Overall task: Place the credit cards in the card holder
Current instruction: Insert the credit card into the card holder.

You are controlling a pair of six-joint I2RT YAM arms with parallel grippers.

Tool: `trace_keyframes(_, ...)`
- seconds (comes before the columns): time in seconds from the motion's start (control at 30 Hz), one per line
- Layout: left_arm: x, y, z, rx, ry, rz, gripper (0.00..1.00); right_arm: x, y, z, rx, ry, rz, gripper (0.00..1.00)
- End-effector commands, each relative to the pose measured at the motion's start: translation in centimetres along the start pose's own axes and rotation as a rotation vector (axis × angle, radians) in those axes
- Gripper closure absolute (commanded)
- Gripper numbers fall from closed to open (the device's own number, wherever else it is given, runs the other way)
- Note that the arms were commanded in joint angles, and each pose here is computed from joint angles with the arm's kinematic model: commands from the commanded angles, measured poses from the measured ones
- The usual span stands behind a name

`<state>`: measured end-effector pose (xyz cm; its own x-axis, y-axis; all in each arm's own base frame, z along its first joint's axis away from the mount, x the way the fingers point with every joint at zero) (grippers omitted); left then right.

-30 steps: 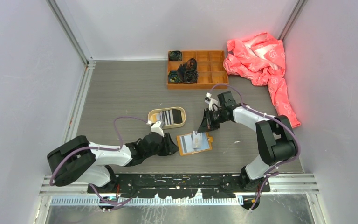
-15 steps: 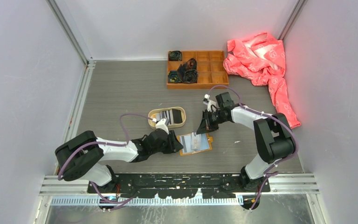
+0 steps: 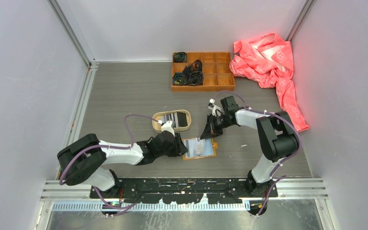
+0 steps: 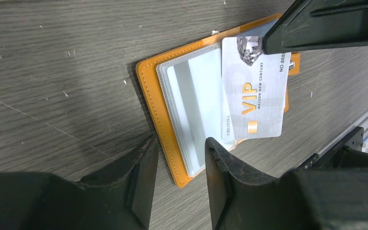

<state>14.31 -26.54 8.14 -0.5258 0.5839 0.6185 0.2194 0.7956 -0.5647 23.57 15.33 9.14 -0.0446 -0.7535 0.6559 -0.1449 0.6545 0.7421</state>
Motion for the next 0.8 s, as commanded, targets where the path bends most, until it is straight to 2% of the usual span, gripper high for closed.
trace_keyframes(0.0,-0.5,0.1,-0.5,-0.041,-0.015,-0.051,0.59,-0.4,0.0,-0.2,-0.001,0.001,-0.013,0.99)
trace_keyframes(0.4,-1.5,0.9,-0.3,-0.047,0.036,-0.105,0.62,-0.8,0.2,0.5,-0.013,0.018,-0.078,0.99)
trace_keyframes(0.77,-1.3,1.2,-0.2,-0.047,0.045,-0.109,0.64,-0.8,-0.7,1.4,-0.11,0.024,-0.028,0.99)
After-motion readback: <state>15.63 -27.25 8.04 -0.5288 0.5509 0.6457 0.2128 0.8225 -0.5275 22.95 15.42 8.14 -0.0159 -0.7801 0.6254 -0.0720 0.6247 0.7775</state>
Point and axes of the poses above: each gripper's point midway between its finger pads, its own x axis back along the fingers, its own y axis along the line the jaws close on, z = x × y, the point moved 8 cm from there along x, back along the fingers, and after that the axes turned 2 degrees about -x, right-handed, at the moved point
